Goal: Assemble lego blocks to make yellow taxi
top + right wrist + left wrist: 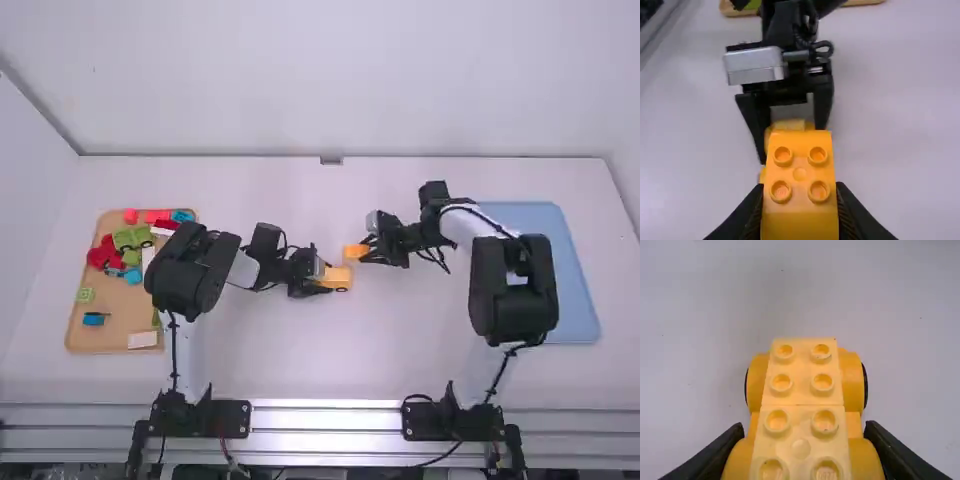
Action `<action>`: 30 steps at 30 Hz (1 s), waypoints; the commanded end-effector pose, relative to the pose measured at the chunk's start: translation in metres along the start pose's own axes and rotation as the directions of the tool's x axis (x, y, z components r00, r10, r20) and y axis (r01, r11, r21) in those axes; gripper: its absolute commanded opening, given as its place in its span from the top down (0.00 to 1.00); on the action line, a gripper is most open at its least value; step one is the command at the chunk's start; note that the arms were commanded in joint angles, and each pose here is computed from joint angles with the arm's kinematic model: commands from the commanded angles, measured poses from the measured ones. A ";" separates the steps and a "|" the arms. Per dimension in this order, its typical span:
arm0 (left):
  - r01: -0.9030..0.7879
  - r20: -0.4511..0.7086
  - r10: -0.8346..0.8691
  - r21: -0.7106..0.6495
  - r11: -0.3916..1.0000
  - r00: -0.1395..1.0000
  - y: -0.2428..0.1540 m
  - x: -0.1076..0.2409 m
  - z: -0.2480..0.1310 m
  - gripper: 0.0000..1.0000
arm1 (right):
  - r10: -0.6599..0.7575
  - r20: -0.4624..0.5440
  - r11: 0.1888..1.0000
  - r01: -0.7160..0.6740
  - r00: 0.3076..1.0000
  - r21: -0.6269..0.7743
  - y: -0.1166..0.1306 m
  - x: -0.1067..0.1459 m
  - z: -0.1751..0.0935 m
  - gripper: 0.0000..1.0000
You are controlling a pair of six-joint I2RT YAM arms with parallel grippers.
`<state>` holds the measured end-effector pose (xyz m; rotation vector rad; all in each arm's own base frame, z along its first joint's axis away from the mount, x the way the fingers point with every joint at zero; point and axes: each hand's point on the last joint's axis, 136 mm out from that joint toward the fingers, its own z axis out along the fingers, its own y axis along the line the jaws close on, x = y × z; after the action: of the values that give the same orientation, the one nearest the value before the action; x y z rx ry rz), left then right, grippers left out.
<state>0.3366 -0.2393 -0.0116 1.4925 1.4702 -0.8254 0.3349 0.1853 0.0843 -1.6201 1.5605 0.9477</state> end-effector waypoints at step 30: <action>0.008 0.016 -0.008 0.016 1.000 1.000 -0.002 -0.001 0.001 0.55 | 0.038 0.189 0.999 -0.043 0.981 0.024 0.019 0.011 0.061 1.00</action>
<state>0.3365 -0.2393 -0.0117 1.4925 1.4709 -0.8259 0.3192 0.2311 0.0368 -1.4755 1.4945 0.9863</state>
